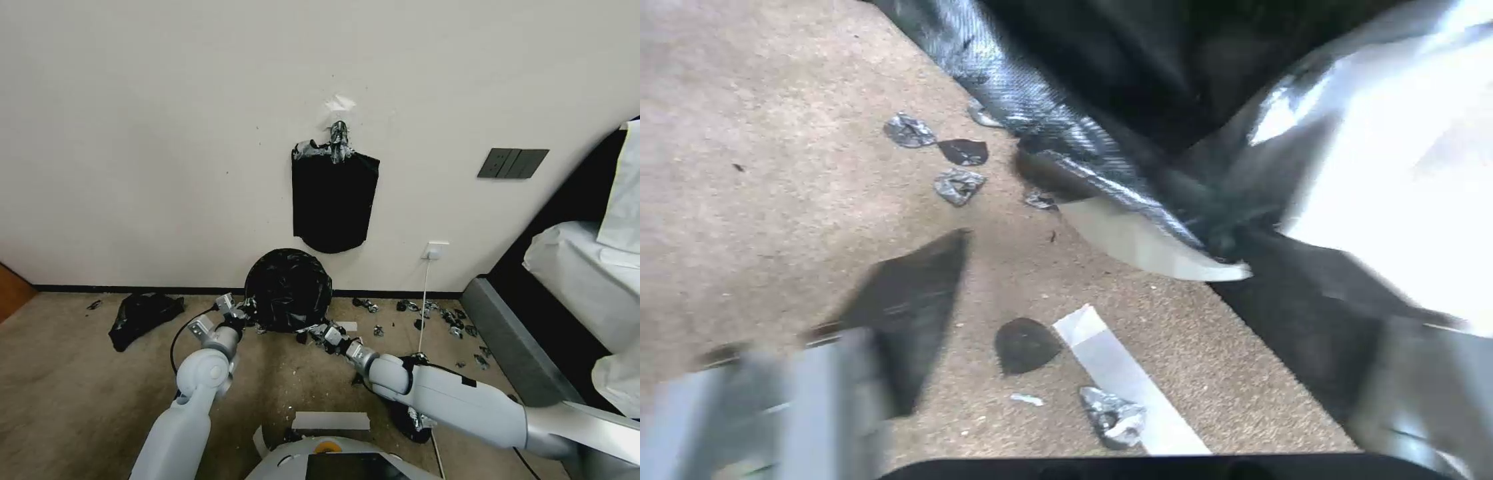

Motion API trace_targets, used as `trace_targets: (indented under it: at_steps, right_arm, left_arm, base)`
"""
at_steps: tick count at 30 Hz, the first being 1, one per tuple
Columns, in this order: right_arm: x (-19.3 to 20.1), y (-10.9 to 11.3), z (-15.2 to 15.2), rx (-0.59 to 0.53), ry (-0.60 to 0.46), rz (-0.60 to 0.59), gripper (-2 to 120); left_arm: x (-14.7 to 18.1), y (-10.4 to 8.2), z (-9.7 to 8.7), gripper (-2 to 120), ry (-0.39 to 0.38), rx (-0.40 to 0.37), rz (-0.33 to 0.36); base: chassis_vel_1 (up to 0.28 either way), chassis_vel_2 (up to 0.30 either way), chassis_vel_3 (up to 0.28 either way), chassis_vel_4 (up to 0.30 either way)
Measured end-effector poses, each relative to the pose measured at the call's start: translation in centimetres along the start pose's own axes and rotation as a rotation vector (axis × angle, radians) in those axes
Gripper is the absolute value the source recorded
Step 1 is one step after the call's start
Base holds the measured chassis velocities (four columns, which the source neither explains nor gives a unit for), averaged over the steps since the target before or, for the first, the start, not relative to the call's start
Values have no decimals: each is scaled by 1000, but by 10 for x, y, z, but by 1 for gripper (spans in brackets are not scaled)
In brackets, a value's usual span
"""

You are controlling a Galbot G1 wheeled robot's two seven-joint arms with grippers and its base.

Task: Place a trash bag onto the trash bin.

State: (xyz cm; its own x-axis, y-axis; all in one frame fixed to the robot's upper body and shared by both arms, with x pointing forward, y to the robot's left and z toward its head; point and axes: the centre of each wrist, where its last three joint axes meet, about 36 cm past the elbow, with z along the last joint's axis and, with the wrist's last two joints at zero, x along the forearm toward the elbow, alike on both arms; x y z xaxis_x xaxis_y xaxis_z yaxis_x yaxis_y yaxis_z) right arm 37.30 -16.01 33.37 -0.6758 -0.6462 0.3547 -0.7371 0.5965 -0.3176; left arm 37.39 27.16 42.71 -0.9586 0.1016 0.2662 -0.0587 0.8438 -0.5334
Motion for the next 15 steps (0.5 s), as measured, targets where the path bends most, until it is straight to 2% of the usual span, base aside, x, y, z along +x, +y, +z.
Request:
trace_targets:
  at_steps: [2, 3, 4, 8, 9, 10, 12, 13, 14, 15]
  right_arm:
    - [0, 0, 0, 0, 0, 0, 85]
    - [8, -4, 0, -1, 7, 9, 96]
    - [12, -8, 0, 3, 17, 20, 99]
    - [21, -16, -2, 14, 37, 43, 100]
    - [29, -22, -3, 22, 49, 58, 96]
    - [41, -29, -6, 29, 63, 74, 85]
    - [45, -31, -8, 31, 63, 78, 82]
    - [51, -34, -12, 31, 59, 85, 75]
    - [51, -34, -12, 31, 59, 85, 75]
    - [56, -36, -17, 31, 55, 91, 69]
  left_arm:
    - [0, 0, 0, 1, 0, 0, 0]
    - [-2, 3, -1, 1, -5, 0, -9]
    - [-2, 4, -2, 1, -8, -2, -13]
    - [-2, 6, -3, 1, -16, -7, -17]
    - [-2, 7, -4, 1, -21, -9, -19]
    - [-3, 10, -5, 1, -31, -24, -31]
    - [-3, 11, -5, 1, -33, -29, -34]
    - [-3, 11, -5, 1, -36, -38, -37]
    - [-3, 11, -5, 1, -36, -38, -37]
    - [-2, 12, -3, 1, -38, -50, -40]
  base:
    - [0, 0, 0, 0]
    - [0, 0, 0, 0]
    - [0, 0, 0, 0]
    - [0, 0, 0, 0]
    - [0, 0, 0, 0]
    - [0, 0, 0, 0]
    - [0, 0, 0, 0]
    - [0, 0, 0, 0]
    - [0, 0, 0, 0]
    - [0, 0, 0, 0]
